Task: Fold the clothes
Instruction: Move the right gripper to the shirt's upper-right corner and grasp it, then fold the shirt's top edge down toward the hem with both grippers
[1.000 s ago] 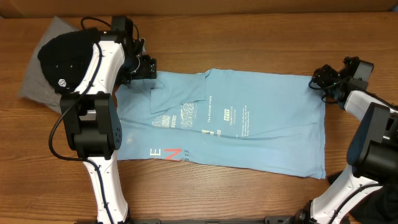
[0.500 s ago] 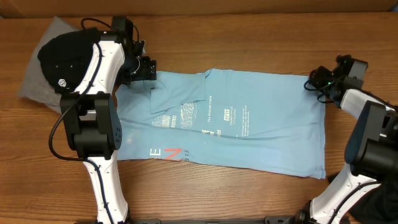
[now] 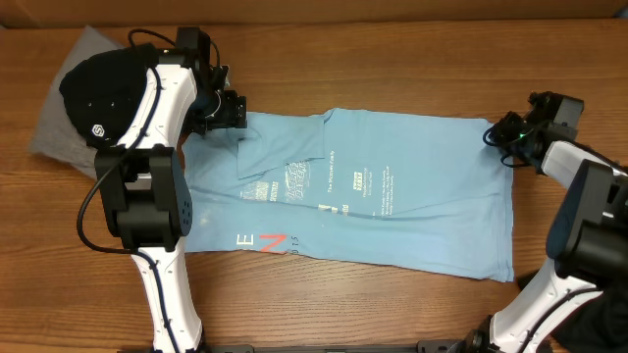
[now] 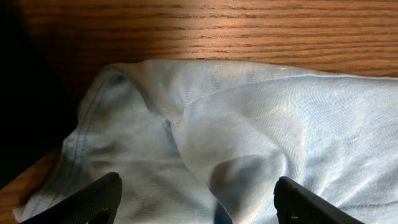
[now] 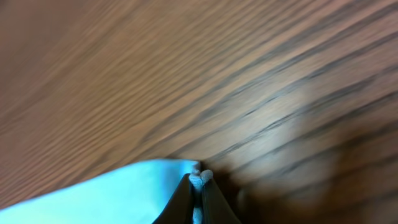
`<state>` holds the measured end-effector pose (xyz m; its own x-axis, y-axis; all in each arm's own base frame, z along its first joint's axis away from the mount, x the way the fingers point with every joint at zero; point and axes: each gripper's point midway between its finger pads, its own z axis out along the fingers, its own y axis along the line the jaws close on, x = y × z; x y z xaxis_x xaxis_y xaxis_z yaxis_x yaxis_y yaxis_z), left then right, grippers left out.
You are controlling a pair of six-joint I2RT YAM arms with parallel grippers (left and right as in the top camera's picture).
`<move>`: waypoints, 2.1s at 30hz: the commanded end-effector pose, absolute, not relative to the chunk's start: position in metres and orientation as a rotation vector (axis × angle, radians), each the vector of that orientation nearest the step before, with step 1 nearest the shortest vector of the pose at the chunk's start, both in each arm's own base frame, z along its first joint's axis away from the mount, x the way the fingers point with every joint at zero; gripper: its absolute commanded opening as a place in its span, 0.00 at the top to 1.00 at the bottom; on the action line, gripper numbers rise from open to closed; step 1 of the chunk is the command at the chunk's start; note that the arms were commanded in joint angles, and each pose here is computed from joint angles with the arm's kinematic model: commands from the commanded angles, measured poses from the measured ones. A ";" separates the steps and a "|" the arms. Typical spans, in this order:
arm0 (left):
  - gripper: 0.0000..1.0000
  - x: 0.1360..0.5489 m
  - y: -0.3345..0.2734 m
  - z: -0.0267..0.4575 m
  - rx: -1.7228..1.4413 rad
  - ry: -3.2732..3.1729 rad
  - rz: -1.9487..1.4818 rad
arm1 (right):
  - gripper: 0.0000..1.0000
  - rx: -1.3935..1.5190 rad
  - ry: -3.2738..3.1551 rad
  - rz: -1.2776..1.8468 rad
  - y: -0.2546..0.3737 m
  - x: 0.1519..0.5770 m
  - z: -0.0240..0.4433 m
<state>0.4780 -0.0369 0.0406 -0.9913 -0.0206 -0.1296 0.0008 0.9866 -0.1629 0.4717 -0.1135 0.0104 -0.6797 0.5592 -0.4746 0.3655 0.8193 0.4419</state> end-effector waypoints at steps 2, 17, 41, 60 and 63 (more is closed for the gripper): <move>0.17 0.486 -0.036 0.052 0.034 2.962 -0.236 | 0.96 0.564 2.264 0.503 -0.100 0.476 0.097; 0.22 0.533 -0.042 0.050 -0.015 2.786 -0.247 | 0.96 0.569 2.302 0.564 -0.077 0.432 0.153; 0.96 0.533 -0.037 0.008 0.135 2.864 -0.103 | 0.96 0.608 2.341 0.568 -0.079 0.421 0.148; 0.96 0.498 -0.023 0.069 0.077 3.024 -0.112 | 0.96 0.804 2.410 0.563 -0.102 0.376 0.144; 0.96 0.481 -0.021 0.068 0.065 3.092 -0.113 | 0.96 0.874 2.431 0.544 -0.111 0.365 0.138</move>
<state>0.4848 -0.0251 0.0627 -0.9965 0.0532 -0.0637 0.0580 0.9955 -0.0756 0.3696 -0.0984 0.1278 -0.6982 0.6523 -0.2950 0.4519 0.7212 0.5251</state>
